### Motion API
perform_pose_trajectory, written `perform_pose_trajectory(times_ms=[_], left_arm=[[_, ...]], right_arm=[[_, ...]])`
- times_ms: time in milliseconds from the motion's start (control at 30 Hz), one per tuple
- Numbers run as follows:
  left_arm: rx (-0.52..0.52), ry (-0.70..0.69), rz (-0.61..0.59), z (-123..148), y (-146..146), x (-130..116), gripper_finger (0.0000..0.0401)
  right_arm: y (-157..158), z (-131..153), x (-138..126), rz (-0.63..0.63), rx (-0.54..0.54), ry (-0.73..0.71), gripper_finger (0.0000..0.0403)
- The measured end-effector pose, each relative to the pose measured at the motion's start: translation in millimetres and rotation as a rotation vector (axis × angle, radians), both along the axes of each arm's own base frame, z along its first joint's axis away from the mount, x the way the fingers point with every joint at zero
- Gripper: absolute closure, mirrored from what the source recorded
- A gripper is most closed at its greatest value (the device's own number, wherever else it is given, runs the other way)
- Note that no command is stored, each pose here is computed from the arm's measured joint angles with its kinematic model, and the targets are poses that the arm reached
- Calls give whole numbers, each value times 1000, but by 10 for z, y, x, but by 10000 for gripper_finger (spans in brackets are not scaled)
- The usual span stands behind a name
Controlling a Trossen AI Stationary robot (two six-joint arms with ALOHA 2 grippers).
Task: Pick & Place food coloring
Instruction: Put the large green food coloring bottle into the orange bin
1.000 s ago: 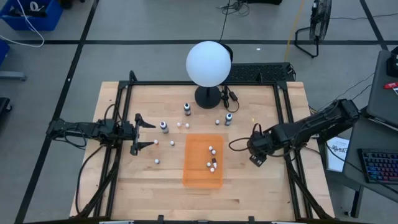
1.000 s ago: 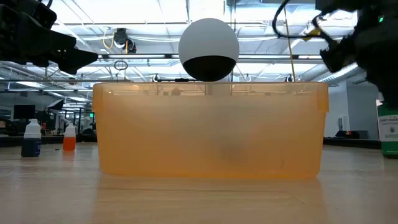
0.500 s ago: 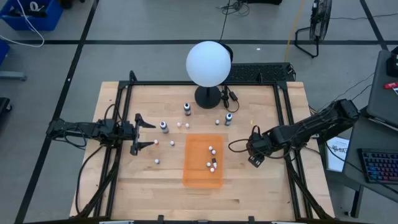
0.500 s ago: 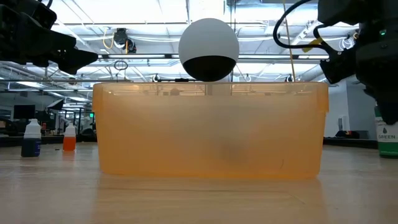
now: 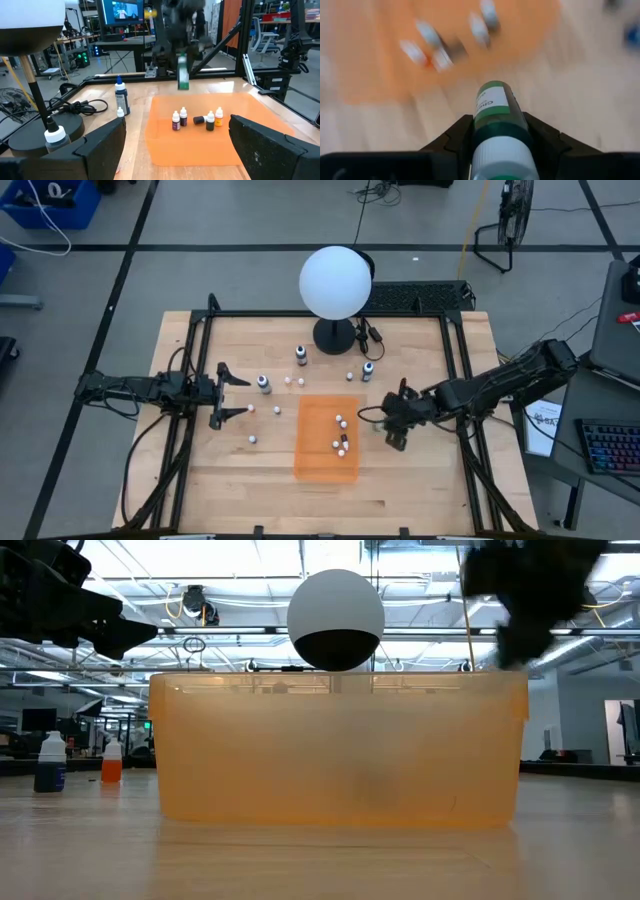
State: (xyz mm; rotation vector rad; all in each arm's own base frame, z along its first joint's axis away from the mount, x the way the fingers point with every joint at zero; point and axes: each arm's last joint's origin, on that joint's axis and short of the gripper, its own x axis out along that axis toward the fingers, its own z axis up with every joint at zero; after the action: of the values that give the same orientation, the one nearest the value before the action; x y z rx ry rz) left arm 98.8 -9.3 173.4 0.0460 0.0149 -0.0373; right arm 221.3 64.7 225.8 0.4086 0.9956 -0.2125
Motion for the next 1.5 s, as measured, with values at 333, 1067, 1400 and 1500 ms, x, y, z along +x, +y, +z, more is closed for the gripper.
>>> perform_pose_trajectory(times_ms=[333,1067,1400,1500], left_arm=[[0,0,0,0,0,0,50],[0,0,0,0,0,0,50],[0,0,0,0,0,0,50],[0,-1,0,1,0,0,50]], right_arm=[[121,1040,554,177,-218,-246,274],[-323,204,1549,253,-197,469,274],[-511,-258,1485,247,-101,489,274],[-502,-337,1470,254,-86,483,274]])
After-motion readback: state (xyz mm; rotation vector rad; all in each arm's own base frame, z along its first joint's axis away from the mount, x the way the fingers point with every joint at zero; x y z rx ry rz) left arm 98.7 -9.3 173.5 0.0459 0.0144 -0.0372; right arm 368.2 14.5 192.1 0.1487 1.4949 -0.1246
